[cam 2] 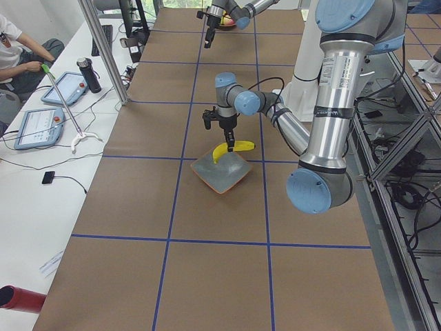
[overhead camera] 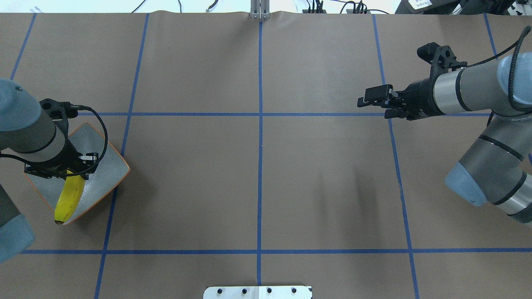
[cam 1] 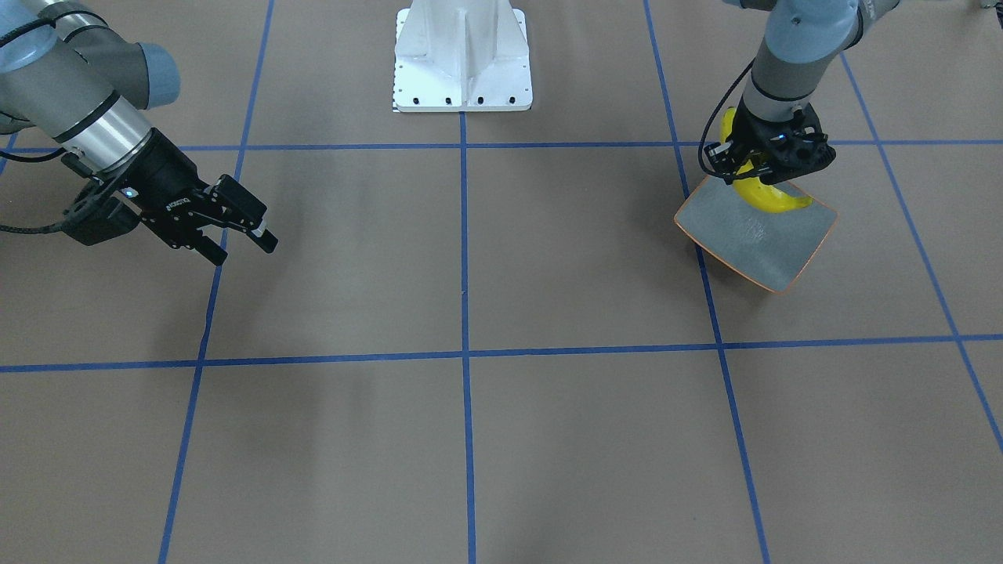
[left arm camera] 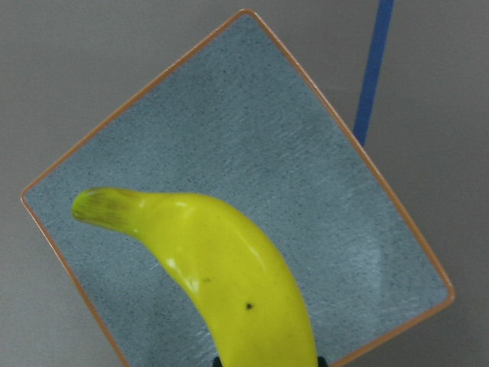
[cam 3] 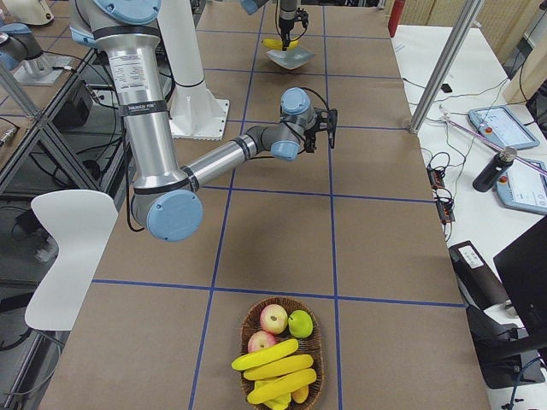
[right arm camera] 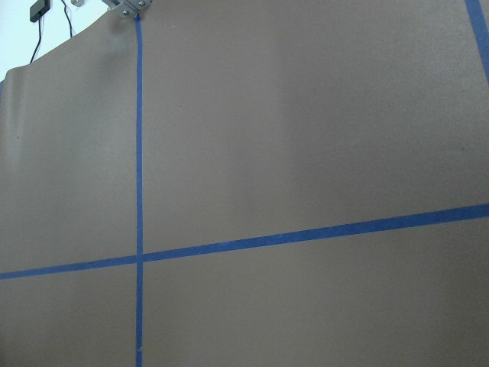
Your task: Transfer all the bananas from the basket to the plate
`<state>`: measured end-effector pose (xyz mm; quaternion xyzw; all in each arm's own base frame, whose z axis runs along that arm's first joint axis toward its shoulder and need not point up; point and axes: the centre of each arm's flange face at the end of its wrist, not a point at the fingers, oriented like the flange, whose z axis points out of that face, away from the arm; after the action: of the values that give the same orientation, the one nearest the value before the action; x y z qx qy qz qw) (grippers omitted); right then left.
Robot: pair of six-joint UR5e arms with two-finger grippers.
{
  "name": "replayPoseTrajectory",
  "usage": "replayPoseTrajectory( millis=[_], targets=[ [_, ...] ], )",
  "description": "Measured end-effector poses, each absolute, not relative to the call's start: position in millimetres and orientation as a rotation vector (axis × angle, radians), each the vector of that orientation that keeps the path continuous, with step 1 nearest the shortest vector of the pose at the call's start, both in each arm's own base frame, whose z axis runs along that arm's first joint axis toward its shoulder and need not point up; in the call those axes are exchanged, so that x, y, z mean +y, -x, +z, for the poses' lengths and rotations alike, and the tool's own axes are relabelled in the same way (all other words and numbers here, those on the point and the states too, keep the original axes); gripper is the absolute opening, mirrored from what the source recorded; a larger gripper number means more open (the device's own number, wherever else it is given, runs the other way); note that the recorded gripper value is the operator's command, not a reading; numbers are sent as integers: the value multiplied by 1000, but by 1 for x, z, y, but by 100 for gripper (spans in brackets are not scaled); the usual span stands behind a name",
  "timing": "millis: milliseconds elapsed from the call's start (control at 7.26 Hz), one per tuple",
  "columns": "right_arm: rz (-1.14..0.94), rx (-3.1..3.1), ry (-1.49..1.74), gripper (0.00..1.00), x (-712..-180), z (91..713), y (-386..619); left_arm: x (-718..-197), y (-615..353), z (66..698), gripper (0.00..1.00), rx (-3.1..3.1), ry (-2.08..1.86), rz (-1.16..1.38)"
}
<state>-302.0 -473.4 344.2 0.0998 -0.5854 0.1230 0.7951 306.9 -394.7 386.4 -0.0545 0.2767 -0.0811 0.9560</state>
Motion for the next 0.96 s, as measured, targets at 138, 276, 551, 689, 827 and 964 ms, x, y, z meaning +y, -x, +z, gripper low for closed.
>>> replayPoseTrajectory(
  millis=[138,276,551,689,827,964],
  targets=[
    [266,-1257,-214,100,-473,345,302,-400,-307,396,0,531,105,-156],
    [269,-1257,-212,100,-473,345,302,-404,-309,405,0,508,107,-153],
    [274,-1256,-212,100,-474,346,302,-410,-315,418,0,482,119,-152],
    [275,-1254,-212,100,-474,346,302,-412,-317,423,0,473,124,-154],
    [276,-1253,-211,100,-474,346,302,-415,-318,428,9,464,128,-156],
    [280,-1250,-213,100,-474,346,302,-420,-321,432,28,454,130,-155]
  ],
)
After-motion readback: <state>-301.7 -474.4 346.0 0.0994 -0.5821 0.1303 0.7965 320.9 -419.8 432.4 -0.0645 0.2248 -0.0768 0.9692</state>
